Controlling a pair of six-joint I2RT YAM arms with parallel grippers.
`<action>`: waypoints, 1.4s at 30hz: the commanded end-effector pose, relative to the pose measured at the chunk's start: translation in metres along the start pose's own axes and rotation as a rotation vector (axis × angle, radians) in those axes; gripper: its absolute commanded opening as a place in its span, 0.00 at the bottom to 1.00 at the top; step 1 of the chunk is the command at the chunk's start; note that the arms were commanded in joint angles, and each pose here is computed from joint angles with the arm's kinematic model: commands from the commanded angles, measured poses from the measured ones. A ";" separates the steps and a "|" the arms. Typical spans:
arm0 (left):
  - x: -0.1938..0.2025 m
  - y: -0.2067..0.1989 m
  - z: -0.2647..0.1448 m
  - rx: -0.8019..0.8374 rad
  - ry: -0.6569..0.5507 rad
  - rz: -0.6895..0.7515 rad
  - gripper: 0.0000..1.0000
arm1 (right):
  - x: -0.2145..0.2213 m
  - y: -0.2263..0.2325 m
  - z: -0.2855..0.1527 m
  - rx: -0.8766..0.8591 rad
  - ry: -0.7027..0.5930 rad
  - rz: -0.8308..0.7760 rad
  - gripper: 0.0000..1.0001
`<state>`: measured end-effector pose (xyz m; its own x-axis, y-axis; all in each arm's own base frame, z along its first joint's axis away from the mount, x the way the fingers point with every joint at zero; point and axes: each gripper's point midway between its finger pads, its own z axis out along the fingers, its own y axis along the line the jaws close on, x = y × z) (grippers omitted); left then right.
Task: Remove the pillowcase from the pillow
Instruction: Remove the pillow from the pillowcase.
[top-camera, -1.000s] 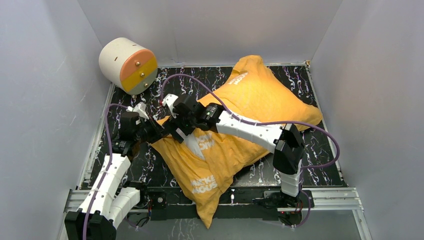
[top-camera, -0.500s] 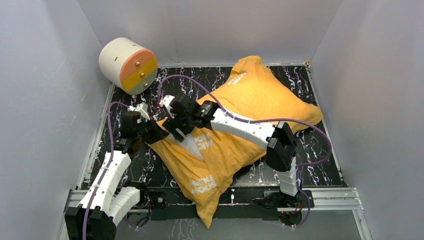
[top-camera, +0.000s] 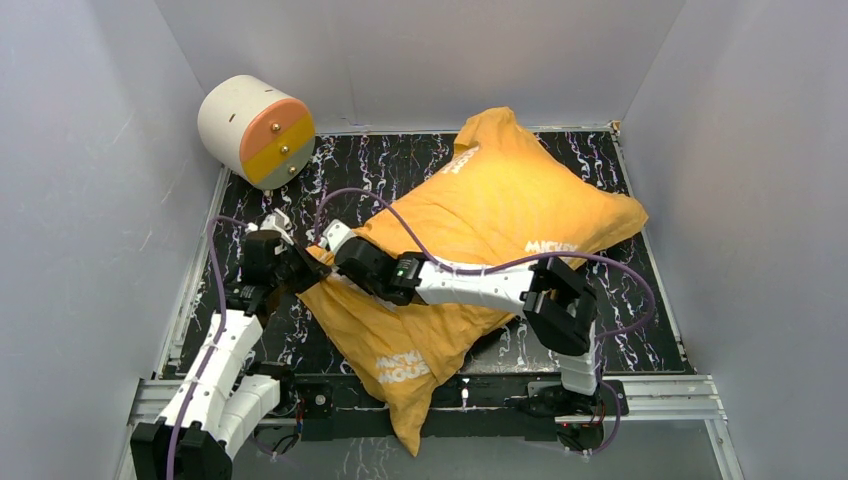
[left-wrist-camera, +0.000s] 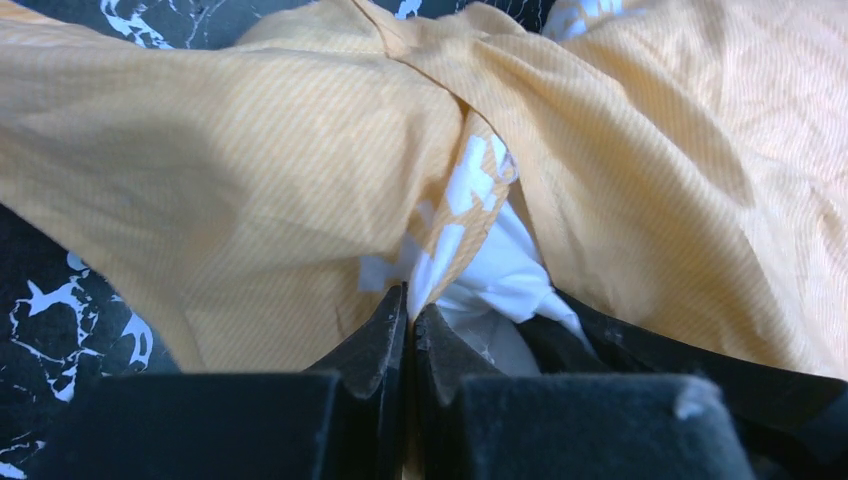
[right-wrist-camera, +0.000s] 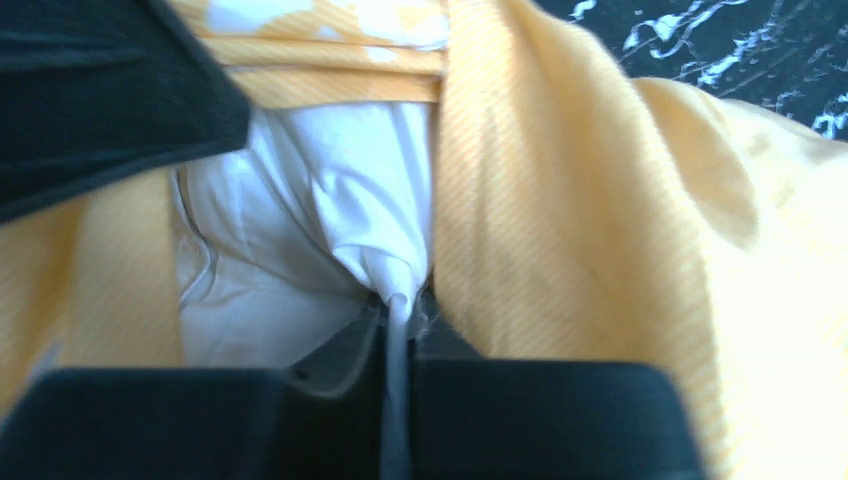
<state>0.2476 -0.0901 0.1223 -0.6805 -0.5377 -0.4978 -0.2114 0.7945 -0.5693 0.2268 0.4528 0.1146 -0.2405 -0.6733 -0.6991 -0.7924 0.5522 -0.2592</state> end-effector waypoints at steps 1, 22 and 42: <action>-0.014 0.018 -0.009 -0.111 -0.092 -0.042 0.00 | 0.032 -0.043 -0.017 0.204 0.035 0.133 0.00; -0.120 0.005 0.003 -0.294 -0.178 0.203 0.16 | -0.050 -0.007 -0.171 -0.376 -0.441 0.243 0.00; -0.104 0.044 0.053 -0.234 -0.023 -0.043 0.00 | -0.067 -0.033 -0.281 -0.462 -0.911 0.305 0.00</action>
<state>0.2826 -0.1185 0.1342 -0.8716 -0.4253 -0.2438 -0.1874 0.7486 -0.6360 0.1580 0.3434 0.2413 -0.2309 -0.1399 -0.9629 -0.8552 0.5012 0.1323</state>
